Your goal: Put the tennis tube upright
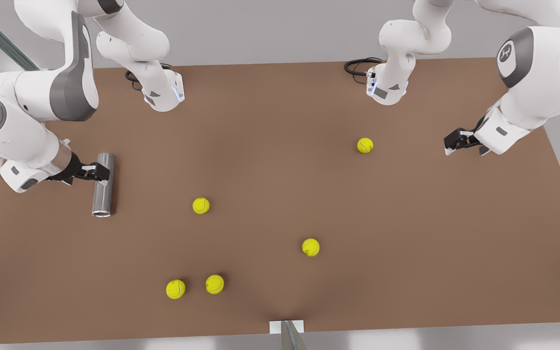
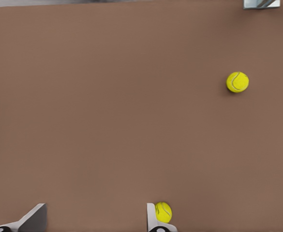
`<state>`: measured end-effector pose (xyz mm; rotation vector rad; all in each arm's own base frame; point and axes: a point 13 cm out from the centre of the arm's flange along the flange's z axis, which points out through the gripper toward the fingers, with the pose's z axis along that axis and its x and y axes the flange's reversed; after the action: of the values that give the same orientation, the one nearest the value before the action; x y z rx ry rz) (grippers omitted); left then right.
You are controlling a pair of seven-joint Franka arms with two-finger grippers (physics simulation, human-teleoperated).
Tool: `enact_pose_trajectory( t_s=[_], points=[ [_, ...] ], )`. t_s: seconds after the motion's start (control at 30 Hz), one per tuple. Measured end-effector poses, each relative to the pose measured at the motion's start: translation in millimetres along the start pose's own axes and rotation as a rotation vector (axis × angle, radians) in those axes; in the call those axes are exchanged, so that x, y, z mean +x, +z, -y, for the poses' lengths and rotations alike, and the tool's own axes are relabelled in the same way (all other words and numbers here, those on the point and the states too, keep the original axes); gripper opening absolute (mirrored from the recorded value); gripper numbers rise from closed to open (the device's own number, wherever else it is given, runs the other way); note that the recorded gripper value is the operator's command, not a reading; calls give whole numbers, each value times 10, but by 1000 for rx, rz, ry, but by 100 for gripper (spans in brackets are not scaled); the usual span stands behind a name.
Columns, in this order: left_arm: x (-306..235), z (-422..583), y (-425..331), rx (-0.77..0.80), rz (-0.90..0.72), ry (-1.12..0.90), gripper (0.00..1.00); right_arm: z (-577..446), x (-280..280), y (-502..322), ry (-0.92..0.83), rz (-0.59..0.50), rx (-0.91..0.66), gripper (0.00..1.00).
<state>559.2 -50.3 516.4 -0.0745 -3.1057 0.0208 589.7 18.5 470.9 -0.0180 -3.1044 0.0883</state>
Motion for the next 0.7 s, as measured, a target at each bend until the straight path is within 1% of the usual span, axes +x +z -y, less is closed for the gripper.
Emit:
enact_pose_trajectory(
  t_s=[0.07,0.13,0.17,0.23,0.3,0.43,0.7],
  points=[
    [-14,12,0,0,5,4,100,-2,-2,33,-2,-7,-1,100],
    [-26,13,8,0,7,6,100,-8,81,298,-7,-65,1,100],
    [-35,10,18,0,6,7,100,24,180,601,-5,-123,6,100],
    [-46,3,32,0,6,7,100,328,487,1455,32,-248,23,100],
    [-56,7,47,0,4,9,100,715,751,2100,86,-300,24,100],
    [-68,32,73,-1,1,16,100,1020,917,2680,102,-271,34,100],
    [-73,32,101,-1,-5,20,100,1702,861,3465,124,-211,-10,100]
  ],
)
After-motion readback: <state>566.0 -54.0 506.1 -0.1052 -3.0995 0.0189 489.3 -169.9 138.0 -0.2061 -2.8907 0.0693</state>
